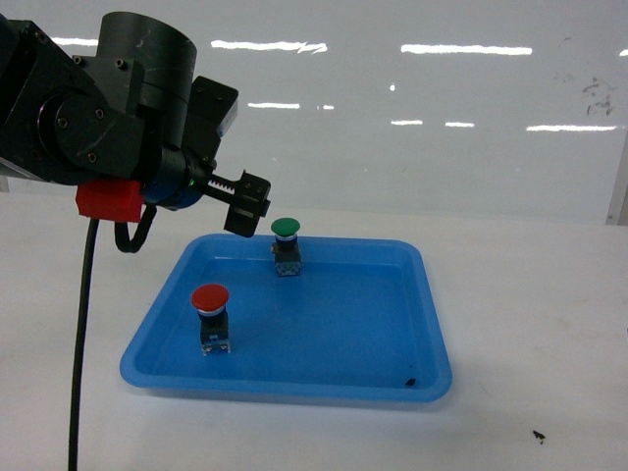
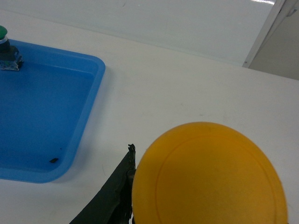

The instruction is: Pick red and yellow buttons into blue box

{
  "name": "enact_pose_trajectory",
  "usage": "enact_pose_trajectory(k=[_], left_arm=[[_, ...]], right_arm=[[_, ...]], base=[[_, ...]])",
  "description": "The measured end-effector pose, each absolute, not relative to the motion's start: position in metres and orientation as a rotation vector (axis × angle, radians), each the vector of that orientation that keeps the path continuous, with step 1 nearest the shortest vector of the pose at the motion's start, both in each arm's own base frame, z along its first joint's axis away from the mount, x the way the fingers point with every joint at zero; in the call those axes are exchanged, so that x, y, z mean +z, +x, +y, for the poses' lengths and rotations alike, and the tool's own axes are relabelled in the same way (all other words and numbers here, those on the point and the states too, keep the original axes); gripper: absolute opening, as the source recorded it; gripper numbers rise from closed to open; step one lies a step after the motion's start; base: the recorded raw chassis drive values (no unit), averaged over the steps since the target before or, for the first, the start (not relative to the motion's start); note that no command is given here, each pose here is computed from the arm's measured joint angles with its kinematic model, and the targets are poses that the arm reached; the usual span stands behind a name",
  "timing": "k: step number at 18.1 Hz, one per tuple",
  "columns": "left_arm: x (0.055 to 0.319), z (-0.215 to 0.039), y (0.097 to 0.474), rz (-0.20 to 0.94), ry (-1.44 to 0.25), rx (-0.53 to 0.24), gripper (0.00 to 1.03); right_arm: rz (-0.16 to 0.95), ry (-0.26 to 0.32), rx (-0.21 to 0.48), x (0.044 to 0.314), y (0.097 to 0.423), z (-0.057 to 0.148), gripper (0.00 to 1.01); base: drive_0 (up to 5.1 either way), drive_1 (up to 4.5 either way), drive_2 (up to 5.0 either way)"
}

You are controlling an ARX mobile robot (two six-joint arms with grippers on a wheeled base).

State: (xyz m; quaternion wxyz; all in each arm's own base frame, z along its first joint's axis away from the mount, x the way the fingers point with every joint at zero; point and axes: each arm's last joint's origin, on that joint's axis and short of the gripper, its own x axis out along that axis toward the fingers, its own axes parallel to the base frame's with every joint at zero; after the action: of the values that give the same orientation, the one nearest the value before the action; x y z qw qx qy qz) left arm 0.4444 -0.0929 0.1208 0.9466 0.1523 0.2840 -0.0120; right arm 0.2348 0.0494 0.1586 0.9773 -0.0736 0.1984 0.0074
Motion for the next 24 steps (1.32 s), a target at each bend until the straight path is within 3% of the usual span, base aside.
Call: enact_pose_trajectory(k=[4, 7, 18, 24], left_arm=[[0.103, -0.087, 0.448, 0.65, -0.006, 0.088, 0.98], [0.1, -0.095, 0.446, 0.639, -0.023, 0.162, 0.98], [0.084, -0.126, 0.429, 0.698, 0.016, 0.114, 0.98], [0.067, -0.121, 0.413, 0.732, 0.029, 0.141, 0.98]], right_arm=[[0.4, -0.149, 0.015, 0.159, 0.235, 0.049, 0.36], [0.4, -0.149, 0.015, 0.159, 0.235, 0.049, 0.36], [0.4, -0.15, 0.015, 0.159, 0.235, 0.049, 0.36], [0.4, -0.15, 0.015, 0.159, 0.235, 0.049, 0.36]], base=[[0.0, 0.0, 0.0], [0.0, 0.0, 0.0], [0.0, 0.0, 0.0], [0.0, 0.0, 0.0]])
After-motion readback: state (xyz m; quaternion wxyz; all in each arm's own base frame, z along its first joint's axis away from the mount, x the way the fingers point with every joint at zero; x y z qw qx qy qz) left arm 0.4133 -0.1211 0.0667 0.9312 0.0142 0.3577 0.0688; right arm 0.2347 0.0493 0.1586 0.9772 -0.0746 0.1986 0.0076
